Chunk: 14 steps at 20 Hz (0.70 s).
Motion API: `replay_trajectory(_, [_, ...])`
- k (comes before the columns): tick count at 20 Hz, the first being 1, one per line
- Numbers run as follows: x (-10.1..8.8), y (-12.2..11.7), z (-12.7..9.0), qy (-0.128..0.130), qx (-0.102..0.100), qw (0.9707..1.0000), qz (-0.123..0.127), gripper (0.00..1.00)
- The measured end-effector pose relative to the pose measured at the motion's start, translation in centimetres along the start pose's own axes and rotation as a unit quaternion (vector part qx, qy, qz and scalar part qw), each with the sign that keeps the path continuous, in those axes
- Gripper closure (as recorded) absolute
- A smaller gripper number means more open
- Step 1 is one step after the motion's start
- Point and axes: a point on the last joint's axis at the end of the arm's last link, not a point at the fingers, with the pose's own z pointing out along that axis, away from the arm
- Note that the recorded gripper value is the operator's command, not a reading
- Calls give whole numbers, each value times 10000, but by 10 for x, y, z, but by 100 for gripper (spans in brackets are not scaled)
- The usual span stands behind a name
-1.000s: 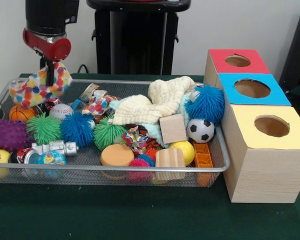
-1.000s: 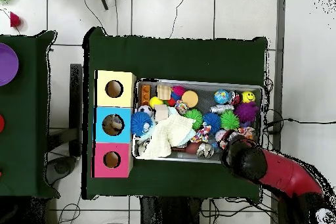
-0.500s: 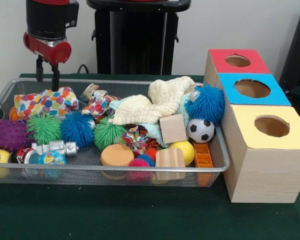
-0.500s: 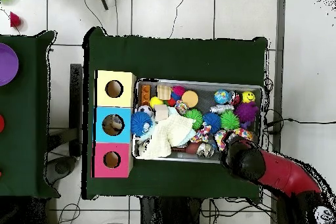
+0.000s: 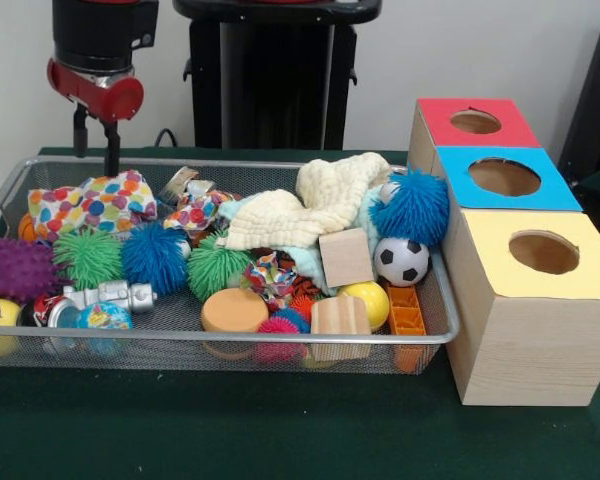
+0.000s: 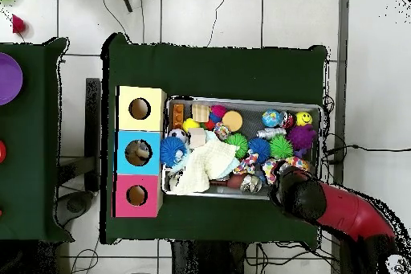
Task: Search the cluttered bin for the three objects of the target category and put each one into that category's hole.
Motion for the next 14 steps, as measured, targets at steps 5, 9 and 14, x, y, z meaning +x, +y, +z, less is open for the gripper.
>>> replay_trajectory(5, [-9,10,-23,111,-43,9998,142,0])
replay_trajectory(9, [-15,22,-42,128,-120,9995,262,0])
replay_trajectory(14, [-21,45,-62,45,-302,9988,373,0])
